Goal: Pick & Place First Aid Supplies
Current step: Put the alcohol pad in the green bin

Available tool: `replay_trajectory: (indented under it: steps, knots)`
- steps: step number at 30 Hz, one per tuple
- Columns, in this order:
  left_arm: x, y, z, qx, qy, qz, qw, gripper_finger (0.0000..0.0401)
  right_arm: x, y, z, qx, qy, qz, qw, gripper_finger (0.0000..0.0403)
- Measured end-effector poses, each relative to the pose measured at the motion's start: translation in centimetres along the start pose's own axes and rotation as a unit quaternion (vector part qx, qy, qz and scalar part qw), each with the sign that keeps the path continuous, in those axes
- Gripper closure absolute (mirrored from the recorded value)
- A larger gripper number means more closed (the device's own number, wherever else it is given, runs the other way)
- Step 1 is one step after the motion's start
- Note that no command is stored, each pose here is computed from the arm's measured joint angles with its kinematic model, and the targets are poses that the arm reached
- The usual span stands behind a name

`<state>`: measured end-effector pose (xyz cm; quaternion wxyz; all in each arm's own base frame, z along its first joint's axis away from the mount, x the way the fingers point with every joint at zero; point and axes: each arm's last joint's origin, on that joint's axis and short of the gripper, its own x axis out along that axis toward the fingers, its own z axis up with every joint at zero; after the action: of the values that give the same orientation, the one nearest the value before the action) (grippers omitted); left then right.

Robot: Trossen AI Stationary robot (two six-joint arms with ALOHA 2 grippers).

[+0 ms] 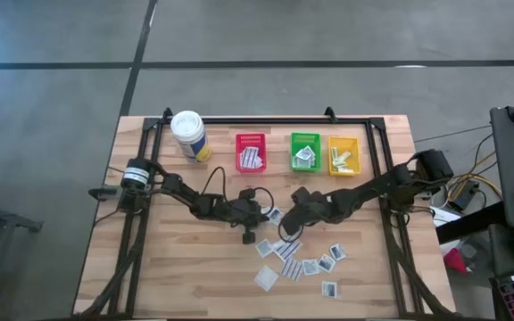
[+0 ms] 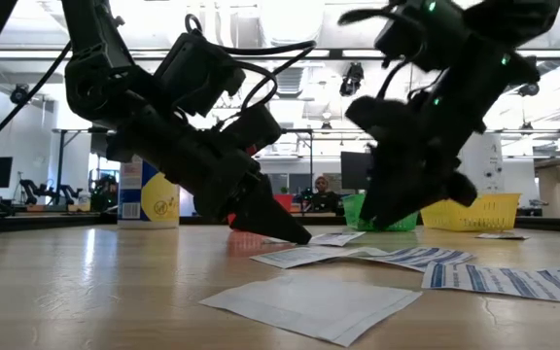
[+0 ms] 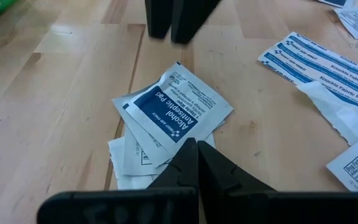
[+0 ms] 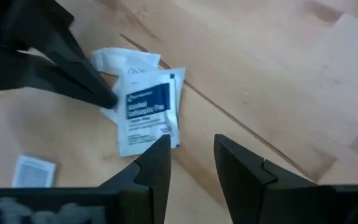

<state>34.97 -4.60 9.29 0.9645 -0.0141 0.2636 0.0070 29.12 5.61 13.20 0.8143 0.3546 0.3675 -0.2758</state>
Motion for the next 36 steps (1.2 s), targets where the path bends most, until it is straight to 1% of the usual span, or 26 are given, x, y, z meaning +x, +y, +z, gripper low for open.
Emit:
replay_trajectory:
  steps: [4, 6, 16, 21, 24, 28, 33, 36]
  knots:
    - [-0.01, 0.00, -0.04, 0.000, 0.001, 0.000, 1.000, 0.0401, 1.29, -0.20, -0.47, 0.006, 0.004, -0.008, 1.000, 0.0284]
    - [-0.02, 0.00, -0.06, 0.000, 0.001, -0.001, 1.000, 0.0401, 1.31, -0.20, -0.43, 0.017, 0.004, -0.008, 1.000, 0.0284]
    - [-0.02, 0.01, -0.07, -0.001, 0.001, 0.000, 1.000, 0.0401, 1.40, -0.10, -0.37, 0.026, 0.001, -0.002, 1.000, 0.0284]
    - [-0.02, 0.01, -0.05, -0.001, -0.001, -0.001, 1.000, 0.0401, 1.39, 0.33, -0.18, 0.033, -0.006, 0.021, 0.999, 0.0284]
    - [-0.02, 0.00, 0.04, -0.005, -0.007, -0.001, 1.000, 0.0401, 1.38, 0.41, -0.14, 0.034, -0.008, 0.025, 0.999, 0.0284]
    - [0.00, -0.02, 0.14, -0.025, -0.015, -0.002, 1.000, 0.0401, 1.38, 0.42, -0.14, 0.034, -0.008, 0.025, 0.999, 0.0284]
    - [0.00, -0.02, 0.13, -0.026, -0.014, -0.002, 1.000, 0.0401, 1.39, 0.26, -0.16, 0.032, -0.012, 0.016, 0.999, 0.0284]
    - [0.01, 0.00, 0.14, -0.027, -0.015, -0.002, 1.000, 0.0401, 1.41, 0.17, -0.10, 0.041, -0.015, 0.011, 0.999, 0.0284]
